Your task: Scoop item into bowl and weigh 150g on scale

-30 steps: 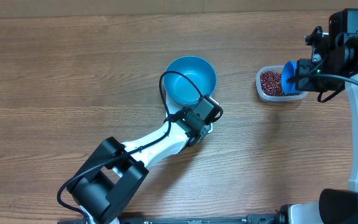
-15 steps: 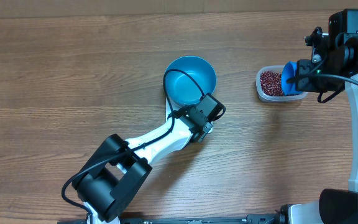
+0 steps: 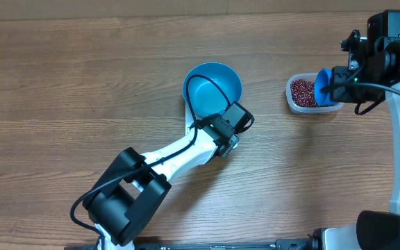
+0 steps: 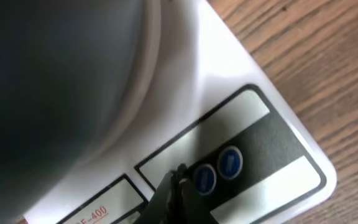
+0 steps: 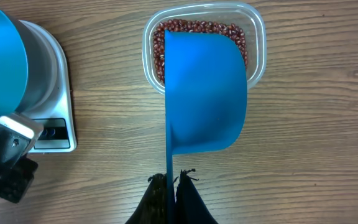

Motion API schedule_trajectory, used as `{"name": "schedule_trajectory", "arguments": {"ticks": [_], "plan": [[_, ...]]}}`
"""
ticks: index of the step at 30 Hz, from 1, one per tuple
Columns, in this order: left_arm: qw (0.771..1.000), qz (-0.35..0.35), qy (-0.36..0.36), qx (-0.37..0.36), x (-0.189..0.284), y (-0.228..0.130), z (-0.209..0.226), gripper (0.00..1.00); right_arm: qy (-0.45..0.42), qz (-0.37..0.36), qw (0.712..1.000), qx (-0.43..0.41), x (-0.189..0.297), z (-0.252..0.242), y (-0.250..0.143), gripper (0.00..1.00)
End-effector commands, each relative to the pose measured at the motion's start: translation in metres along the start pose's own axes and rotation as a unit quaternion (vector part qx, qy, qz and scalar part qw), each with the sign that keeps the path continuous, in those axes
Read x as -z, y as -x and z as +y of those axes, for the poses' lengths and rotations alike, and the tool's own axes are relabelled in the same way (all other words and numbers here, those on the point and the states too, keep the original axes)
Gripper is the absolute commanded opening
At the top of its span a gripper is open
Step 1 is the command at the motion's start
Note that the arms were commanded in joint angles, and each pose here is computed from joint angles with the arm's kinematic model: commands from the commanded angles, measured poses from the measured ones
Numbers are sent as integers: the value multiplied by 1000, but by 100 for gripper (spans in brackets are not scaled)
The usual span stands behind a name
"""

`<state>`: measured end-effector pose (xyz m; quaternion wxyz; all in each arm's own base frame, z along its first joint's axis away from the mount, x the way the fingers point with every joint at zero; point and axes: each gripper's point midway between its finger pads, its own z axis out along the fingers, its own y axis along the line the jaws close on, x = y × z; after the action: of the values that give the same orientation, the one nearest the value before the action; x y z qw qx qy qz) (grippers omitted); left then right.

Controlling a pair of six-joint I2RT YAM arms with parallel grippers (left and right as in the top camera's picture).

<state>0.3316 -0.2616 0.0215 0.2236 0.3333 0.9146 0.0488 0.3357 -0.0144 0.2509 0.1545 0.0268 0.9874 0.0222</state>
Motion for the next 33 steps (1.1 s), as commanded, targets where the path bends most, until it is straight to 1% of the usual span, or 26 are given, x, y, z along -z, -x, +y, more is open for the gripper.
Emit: {"name": "schedule_trajectory", "arguments": {"ticks": [1,6,11,14,15,18,20,22,23,26,27,31,33], "plan": [[999,-34,-14,13,33,12,5,4,2,-13,1000,2,7,1,0,4],[994,-94,-21,47,89,33,19,4,2,-12,1000,2,7,1,0,4],[988,-136,-24,62,147,33,35,4,2,-13,1000,2,7,1,0,4],[982,-174,-23,72,180,35,46,4,2,-14,1000,2,7,1,0,4],[975,-206,-8,85,201,39,58,4,2,-18,1000,2,7,1,2,4],[961,-249,25,114,224,47,83,4,2,-24,1000,3,7,1,5,4],[948,-280,49,145,238,54,109,4,2,-26,1000,3,7,1,6,4],[941,-296,48,155,244,60,124,5,2,-29,1000,3,8,1,8,4],[942,-299,27,148,244,64,131,6,2,-32,999,1,8,1,9,4],[949,-279,-19,146,227,62,128,4,4,-34,999,1,8,1,10,4],[955,-260,-36,141,216,58,123,4,4,-34,999,1,8,1,10,4],[978,-156,-64,120,165,34,94,4,4,-41,999,2,8,1,13,4],[988,-86,-85,92,131,15,71,4,4,-46,999,2,8,1,16,4]]}}
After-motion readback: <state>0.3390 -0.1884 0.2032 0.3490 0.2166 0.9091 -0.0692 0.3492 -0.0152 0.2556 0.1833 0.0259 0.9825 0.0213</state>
